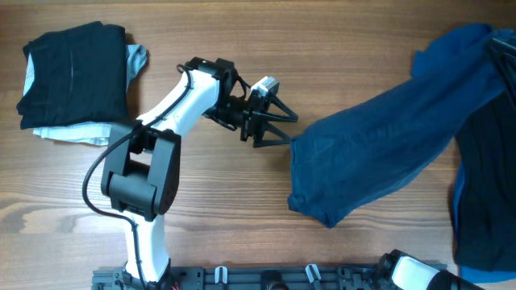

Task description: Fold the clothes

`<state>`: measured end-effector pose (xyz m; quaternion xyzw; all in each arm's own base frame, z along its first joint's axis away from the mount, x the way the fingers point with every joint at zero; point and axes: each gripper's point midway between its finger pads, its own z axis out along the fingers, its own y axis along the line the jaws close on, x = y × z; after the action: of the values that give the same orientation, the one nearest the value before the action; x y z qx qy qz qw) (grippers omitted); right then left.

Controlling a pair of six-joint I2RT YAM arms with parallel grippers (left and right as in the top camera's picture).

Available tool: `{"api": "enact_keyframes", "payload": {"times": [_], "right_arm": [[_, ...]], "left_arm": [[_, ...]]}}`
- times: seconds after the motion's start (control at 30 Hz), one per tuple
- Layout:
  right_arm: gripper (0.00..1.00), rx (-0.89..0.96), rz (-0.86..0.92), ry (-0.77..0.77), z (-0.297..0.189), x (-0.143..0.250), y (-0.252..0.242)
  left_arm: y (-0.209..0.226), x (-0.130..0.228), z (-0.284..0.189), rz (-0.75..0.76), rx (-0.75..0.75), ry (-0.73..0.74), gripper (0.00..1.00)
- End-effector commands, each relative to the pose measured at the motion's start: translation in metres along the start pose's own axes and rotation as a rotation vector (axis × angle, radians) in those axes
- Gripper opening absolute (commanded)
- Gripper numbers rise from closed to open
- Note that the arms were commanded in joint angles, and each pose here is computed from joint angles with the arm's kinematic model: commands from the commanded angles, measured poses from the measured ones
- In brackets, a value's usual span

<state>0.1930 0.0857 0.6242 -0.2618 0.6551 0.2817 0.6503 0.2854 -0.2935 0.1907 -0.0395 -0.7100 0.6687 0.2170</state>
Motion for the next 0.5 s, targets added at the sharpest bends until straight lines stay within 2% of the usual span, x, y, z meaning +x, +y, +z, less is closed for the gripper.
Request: {"api": "enact_keyframes", "payload": {"times": [0.0,0.1,0.47], "right_arm": [[0.04,0.004,-0.032,-0.005,-0.001,-0.002,0.003],[0.04,0.004,-0.031,-0.005,-0.001,-0.002,0.003],[0.04,0.004,-0.032,-0.005,-0.001,-0.002,0.003]], "left_arm": [[-0.001,-0.001,0.001,-0.050,0.017,0.003,0.73],[-0.005,0.001,0.001,-0.050,0.017,0.003,0.55],[-0.030,0.017,0.010,0.034,0.011,0.026,0.57]]}}
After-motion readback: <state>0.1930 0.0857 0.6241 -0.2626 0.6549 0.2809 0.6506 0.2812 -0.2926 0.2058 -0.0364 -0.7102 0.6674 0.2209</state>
